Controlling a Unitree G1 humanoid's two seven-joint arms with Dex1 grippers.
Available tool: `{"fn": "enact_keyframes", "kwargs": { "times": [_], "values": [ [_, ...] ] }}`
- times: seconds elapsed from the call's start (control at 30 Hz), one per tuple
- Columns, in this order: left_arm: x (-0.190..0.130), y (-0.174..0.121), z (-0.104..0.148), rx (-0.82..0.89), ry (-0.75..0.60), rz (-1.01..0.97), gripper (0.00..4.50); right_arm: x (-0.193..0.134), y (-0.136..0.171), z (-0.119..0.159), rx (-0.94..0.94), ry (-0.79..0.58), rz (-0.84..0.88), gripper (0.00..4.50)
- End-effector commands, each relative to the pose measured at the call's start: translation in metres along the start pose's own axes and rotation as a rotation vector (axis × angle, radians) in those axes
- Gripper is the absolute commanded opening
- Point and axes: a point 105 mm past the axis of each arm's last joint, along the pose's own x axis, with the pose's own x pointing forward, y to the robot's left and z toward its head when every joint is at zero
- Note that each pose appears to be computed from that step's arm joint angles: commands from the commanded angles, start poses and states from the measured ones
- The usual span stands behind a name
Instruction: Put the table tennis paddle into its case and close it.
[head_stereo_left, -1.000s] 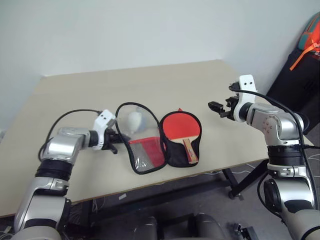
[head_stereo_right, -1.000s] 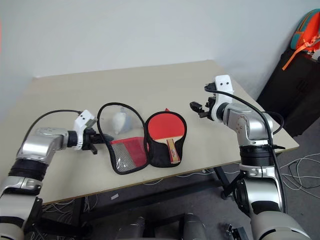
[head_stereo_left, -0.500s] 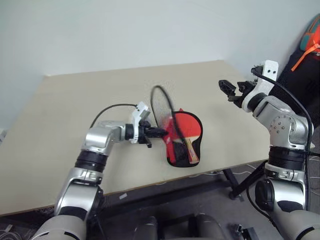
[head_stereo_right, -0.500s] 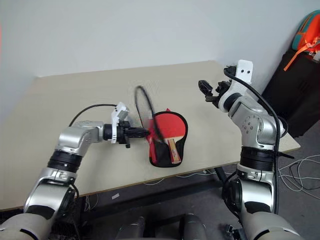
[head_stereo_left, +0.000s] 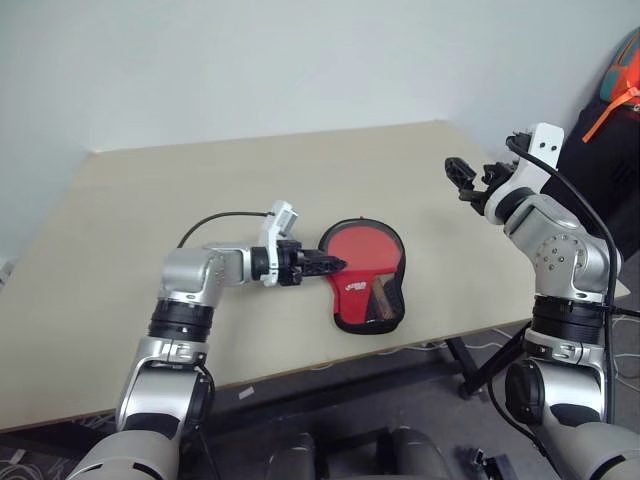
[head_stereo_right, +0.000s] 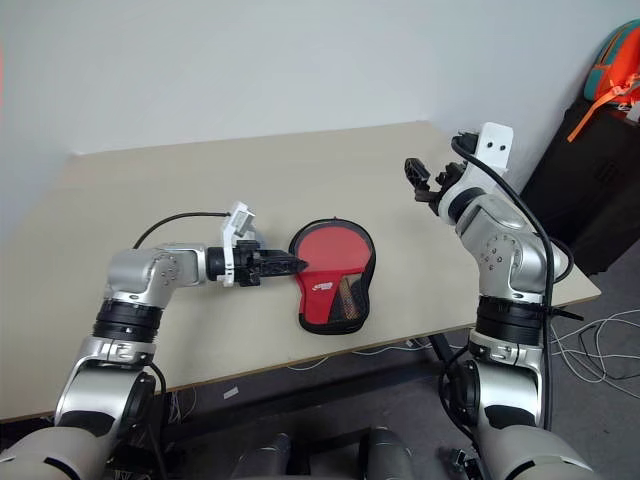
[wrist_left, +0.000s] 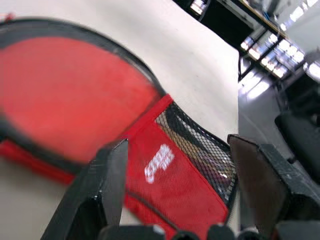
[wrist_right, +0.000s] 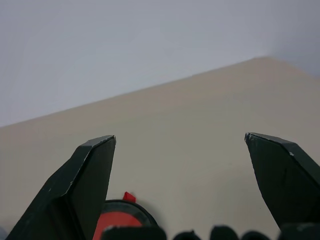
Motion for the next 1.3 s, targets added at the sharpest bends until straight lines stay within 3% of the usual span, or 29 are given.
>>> {"fn": "enact_keyframes", "kwargs": {
  "times": [0.03, 0.4, 0.9, 1.3],
  "values": [
    [-0.002, -0.006, -0.002, -0.062, -0.01, 0.022, 3.13, 0.0, 0.004, 0.011, -0.002, -0.05, 0.011, 4.5],
    [0.009, 0.0, -0.027, -0.338, 0.08, 0.119, 3.13, 0.001, 0.001, 0.003, 0.023, -0.033, -0.003, 4.5],
    [0.016, 0.016, -0.027, -0.497, 0.056, 0.177, 3.13, 0.001, -0.004, 0.002, 0.037, -0.038, -0.027, 4.5],
    [0.052, -0.004, -0.034, -0.557, 0.104, 0.085, 3.13, 0.002, -0.003, 0.002, 0.027, -0.037, -0.026, 4.5]
  ]
}}
